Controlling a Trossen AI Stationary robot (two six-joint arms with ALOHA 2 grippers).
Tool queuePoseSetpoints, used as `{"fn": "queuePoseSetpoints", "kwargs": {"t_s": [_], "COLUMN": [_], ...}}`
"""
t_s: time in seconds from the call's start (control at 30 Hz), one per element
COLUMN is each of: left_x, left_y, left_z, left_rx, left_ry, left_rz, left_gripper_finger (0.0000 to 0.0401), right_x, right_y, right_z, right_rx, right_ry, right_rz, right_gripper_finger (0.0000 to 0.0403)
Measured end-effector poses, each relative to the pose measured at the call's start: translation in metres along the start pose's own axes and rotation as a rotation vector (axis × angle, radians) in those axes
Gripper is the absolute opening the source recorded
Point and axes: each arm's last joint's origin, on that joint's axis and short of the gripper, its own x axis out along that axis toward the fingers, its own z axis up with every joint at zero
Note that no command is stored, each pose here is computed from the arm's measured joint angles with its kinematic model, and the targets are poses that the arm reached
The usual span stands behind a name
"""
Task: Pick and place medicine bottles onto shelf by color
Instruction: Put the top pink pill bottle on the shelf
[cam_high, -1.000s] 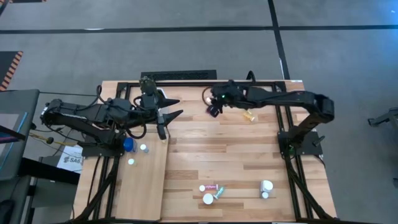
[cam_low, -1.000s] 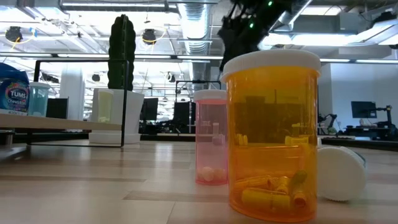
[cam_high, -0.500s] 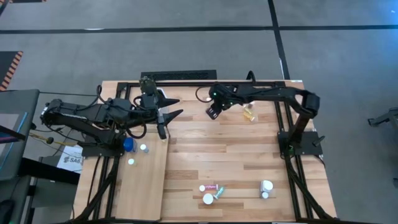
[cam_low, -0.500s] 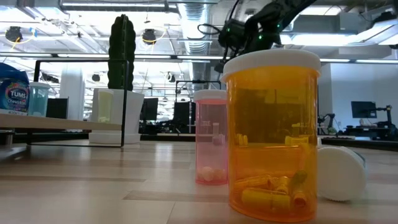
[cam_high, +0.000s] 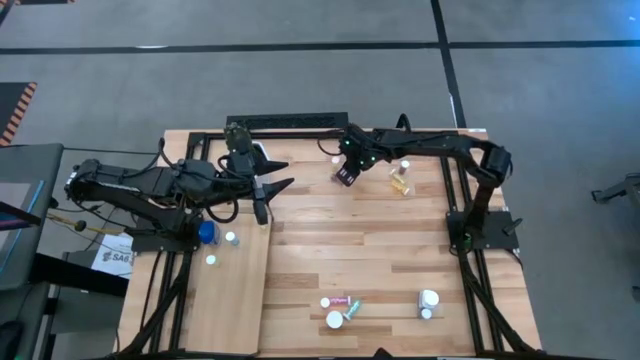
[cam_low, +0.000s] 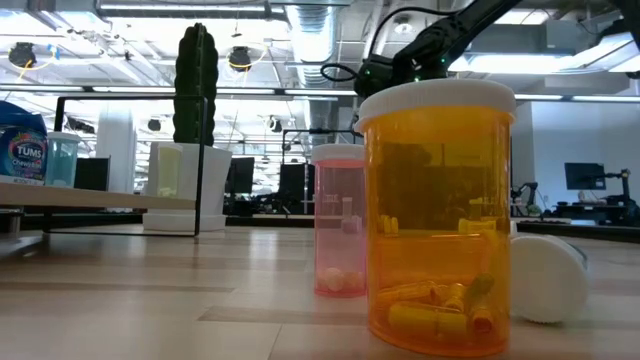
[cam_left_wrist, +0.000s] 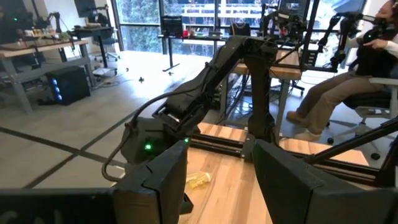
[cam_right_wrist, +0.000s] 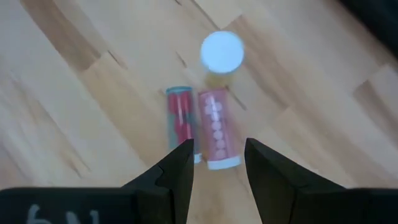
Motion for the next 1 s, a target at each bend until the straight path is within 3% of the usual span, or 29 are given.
{"fn": "queuePoseSetpoints", "kwargs": {"t_s": [0.23,0.8,1.0], "left_x": [0.0,0.0,0.0], "left_y": [0.0,0.0,0.0], "left_z": [0.0,0.0,0.0], "left_rx": [-0.009,-0.018,-0.018], "left_ry": [0.0,-0.002,-0.001], "left_rz": [0.002,0.004,0.004], "left_gripper_finger": [0.0171,0.0171,0.0171], "right_x": [0.009,0.062,0.065], "right_y": [-0.007,-0.008,-0.005], "right_z": [-0.001,-0.016,-0.017], "right_rx": [-0.046,-0.122,-0.129], "right_ry": [0.031,0.164,0.172], "right_rz": [0.011,0.019,0.018], "right_gripper_finger": [0.0166,0.0163,0.0157]}}
